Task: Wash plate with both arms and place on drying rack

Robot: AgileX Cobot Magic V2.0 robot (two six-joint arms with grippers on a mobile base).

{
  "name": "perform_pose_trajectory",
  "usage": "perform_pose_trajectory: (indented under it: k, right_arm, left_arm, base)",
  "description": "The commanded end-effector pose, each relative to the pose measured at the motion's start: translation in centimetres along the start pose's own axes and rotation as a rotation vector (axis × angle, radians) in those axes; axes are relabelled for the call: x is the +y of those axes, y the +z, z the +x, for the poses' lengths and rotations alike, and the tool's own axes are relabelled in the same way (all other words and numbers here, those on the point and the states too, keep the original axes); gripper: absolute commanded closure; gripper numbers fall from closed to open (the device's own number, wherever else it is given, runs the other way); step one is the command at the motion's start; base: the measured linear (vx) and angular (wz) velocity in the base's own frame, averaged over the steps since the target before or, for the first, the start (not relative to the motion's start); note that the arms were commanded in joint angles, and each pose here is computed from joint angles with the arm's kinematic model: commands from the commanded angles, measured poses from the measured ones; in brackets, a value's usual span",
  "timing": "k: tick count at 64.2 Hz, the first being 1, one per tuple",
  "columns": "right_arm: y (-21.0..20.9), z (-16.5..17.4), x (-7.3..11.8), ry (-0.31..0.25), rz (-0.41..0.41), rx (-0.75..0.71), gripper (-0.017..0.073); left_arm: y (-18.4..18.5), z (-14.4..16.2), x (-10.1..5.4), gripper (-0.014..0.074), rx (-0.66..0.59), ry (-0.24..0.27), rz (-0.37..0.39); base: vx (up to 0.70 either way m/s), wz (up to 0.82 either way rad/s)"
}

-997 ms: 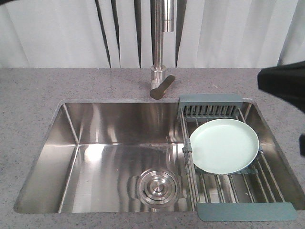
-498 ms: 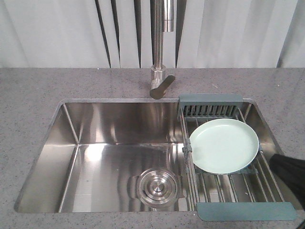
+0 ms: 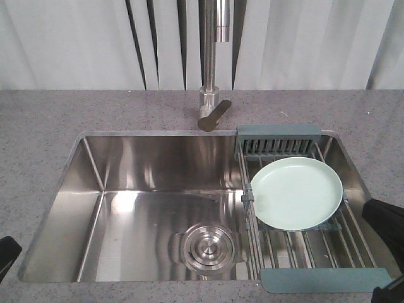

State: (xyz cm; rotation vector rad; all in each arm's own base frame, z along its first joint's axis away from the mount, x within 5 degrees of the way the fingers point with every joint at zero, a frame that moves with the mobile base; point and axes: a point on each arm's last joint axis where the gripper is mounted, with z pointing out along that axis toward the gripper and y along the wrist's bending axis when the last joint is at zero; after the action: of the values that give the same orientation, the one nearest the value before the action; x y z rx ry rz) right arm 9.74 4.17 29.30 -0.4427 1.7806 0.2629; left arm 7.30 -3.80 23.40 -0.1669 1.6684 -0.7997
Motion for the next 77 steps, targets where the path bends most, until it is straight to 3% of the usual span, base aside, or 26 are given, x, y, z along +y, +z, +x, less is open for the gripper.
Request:
perform_pose_trajectory:
  k: [1,28,50,62,65,71,77]
  right_arm:
    - [-0.1,-1.5,-0.5,0.026,0.049,-0.096,0.0563]
    - [-0.1,-1.5,-0.5,0.031,0.045,-0.093,0.0563]
    - [-0.1,-1.5,-0.5,0.031,0.045,-0.093,0.0563]
    - [-0.1,-1.5,-0.5,0.031,0.045,-0.093,0.0563]
    - [-0.1,-1.5,-0.5,0.031,0.045,-0.093,0.0563]
    - [-0.1,-1.5,-0.5,0.031,0.045,-0.093,0.0563]
    - [-0.1,-1.5,-0.5,0.031,0.045,-0.093,0.0563]
  left_arm:
    - [0.3,-0.9,-0.4,0.0600,-0.019,-0.055,0.013]
    - [0.2,-0.7,-0.9,0.0600,0.003,-0.068,0.070]
    - [0.2,-0.7,-0.8,0.0600,-0.002,-0.069,0.062]
    - [0.2,-1.3,-1.1,0.0600,-0.067,-0.169,0.096]
    - [0.2,-1.6,-1.2,0.0600,-0.093,-0.130,0.106]
    - [0.1,-1.7,-1.0,0.0600,-0.165,0.041,0.114]
    - [-0.1,-1.7,0.1,0.0600,-0.287,0.151,0.051]
  base:
    - [0.00,0.00]
    - [0.00,0.00]
    - [0.00,0.00]
    - [0.00,0.00]
    - [0.00,0.00]
    - [0.00,0.00]
    - [0.00,0.00]
